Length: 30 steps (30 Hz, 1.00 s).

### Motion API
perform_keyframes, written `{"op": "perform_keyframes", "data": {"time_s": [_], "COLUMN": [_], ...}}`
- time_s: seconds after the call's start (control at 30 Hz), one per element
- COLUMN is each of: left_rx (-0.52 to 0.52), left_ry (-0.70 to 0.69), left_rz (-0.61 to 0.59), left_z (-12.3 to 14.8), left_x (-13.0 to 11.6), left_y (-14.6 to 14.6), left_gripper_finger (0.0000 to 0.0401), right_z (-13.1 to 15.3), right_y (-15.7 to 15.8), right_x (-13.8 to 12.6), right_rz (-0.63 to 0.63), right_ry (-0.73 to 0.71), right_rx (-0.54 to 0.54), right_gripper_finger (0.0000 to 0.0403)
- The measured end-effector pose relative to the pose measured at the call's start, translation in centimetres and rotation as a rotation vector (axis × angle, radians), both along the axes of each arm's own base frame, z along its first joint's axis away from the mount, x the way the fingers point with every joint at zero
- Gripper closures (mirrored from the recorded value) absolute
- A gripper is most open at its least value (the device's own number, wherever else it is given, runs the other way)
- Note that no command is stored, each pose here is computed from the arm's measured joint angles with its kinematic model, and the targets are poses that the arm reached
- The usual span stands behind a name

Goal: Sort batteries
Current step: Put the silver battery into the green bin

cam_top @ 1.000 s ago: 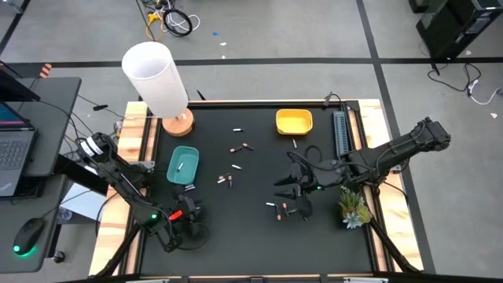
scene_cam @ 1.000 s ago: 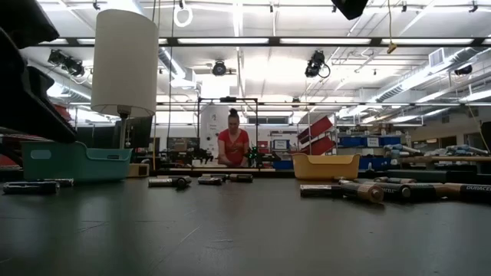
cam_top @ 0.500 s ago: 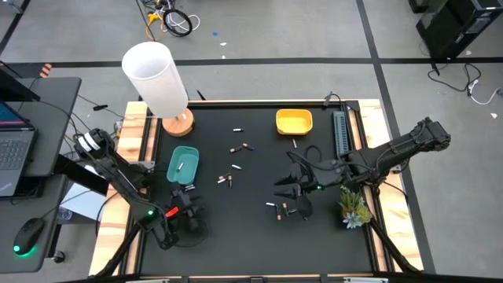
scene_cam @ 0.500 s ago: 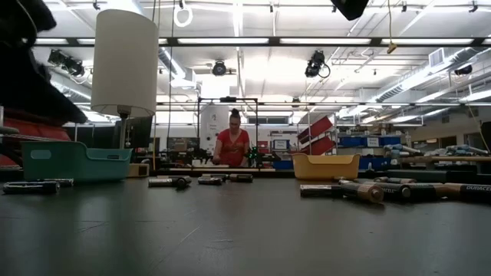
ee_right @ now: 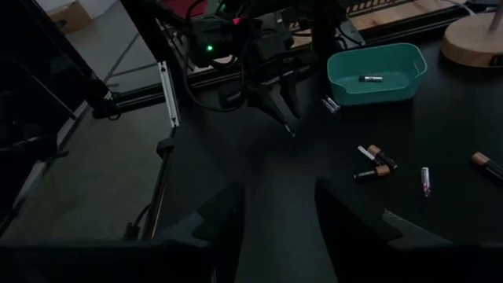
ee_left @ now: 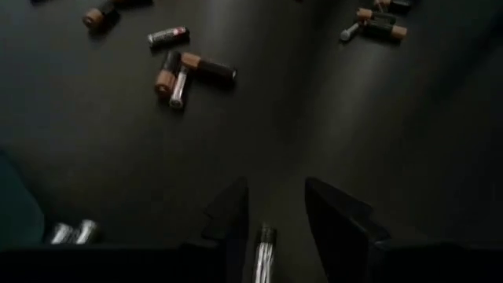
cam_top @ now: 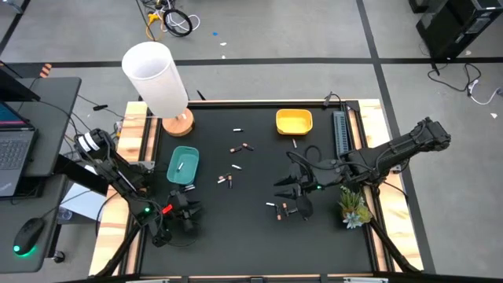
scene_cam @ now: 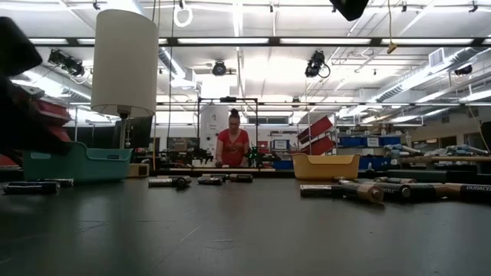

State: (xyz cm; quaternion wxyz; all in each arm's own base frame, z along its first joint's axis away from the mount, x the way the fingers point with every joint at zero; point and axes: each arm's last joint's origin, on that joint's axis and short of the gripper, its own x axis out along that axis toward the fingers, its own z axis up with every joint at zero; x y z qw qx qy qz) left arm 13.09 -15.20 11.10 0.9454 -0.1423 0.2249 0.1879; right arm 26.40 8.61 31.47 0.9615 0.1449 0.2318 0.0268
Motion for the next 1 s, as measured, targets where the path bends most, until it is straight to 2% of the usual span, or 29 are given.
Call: {"op": "perform_keyframes", "data": {"time_s": [0.4,0.6,0.73,0.87,1.0], "left_rx": [-0.068,0.035,0.062,0.078,0.083], "left_ry": [0.060,0.159,0.187,0.209,0.233], "left_rz": [-0.089,-0.217,-0.245,-0.255,-0.236], "left_z": [-2.0,-2.2,-2.2,-2.2,-2.3], "left_x": [-1.1,-1.2,-0.9,-0.4,-0.1], "left_y": [1.2,1.1,1.3,1.5,1.9], "left_gripper_finger": [0.0263,0.0265,0.0271,0.0286,0.0329], "right_z": [-0.1,-0.1,-0.1,-0.1,-0.1], "right_y": [-0.1,-0.2,-0.3,-0.3,-0.3], "right_x": [0.0,0.0,0.1,0.1,0.1], "right_rz": [-0.013,-0.020,-0.028,-0.029,-0.030], "right_ry": [0.010,0.009,0.008,0.010,0.010], "right_rx": [0.019,0.020,0.023,0.022,0.024], "right_gripper_finger": [0.0239,0.0241,0.0242,0.0242,0.0242]}}
